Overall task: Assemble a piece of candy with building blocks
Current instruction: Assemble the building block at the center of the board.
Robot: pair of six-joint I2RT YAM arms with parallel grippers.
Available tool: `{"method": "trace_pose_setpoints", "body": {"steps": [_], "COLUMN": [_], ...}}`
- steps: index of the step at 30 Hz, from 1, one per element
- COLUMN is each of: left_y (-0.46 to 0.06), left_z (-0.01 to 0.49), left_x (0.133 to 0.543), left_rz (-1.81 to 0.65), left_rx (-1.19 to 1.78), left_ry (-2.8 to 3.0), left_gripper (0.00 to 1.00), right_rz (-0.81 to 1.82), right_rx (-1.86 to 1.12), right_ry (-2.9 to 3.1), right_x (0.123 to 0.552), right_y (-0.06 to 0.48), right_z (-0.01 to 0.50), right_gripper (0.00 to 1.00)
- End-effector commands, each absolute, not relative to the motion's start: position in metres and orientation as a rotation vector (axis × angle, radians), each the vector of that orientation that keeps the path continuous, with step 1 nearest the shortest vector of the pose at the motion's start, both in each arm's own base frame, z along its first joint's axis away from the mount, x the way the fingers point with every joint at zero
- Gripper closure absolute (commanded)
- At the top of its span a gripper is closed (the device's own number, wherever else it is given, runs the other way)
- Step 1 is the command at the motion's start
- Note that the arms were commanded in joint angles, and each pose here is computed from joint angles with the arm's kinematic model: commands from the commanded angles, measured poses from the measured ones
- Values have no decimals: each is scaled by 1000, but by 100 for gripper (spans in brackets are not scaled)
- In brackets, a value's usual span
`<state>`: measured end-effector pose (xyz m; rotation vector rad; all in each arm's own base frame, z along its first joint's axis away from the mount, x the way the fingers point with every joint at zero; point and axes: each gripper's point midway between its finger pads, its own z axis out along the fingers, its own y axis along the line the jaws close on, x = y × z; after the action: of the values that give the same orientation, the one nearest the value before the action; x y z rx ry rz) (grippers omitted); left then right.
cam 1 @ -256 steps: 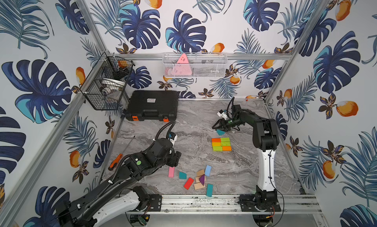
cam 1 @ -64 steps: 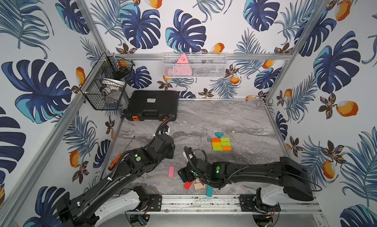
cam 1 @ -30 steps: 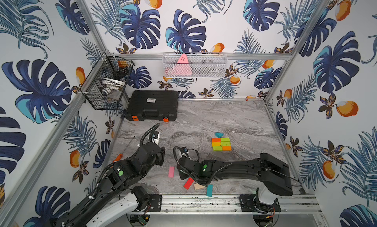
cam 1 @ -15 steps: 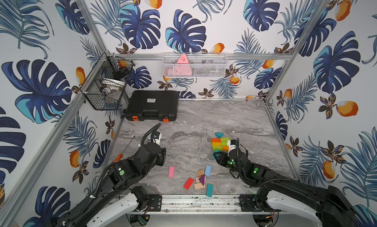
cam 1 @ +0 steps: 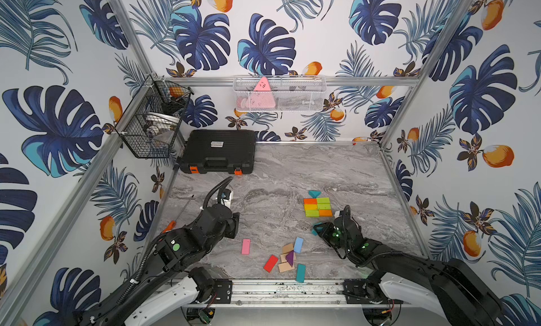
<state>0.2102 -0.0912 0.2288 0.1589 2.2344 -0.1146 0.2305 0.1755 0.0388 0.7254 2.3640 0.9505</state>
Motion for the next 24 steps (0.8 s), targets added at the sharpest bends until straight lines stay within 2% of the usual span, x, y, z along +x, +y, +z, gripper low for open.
{"method": "trace_pose_setpoints", "body": {"steps": [1, 10, 13, 24], "left_y": [-94, -97, -97, -99], "left_z": [232, 230, 230, 229], "left_x": [213, 214, 213, 214], "left_rz": [-125, -129, -132, -134], "left_rx": [167, 182, 185, 193], "left_ry": [2214, 2222, 2224, 2228], "left_gripper": [44, 44, 44, 44], "right_rz": [1045, 1039, 1049, 1074], "right_rx": [777, 859, 911, 1048], "right_ry": [2279, 2273, 2270, 2266], "right_x": [241, 245, 243, 235], "right_y": [181, 170, 166, 157], "right_z": [50, 37, 30, 12], "right_gripper": [74, 69, 63, 62]}}
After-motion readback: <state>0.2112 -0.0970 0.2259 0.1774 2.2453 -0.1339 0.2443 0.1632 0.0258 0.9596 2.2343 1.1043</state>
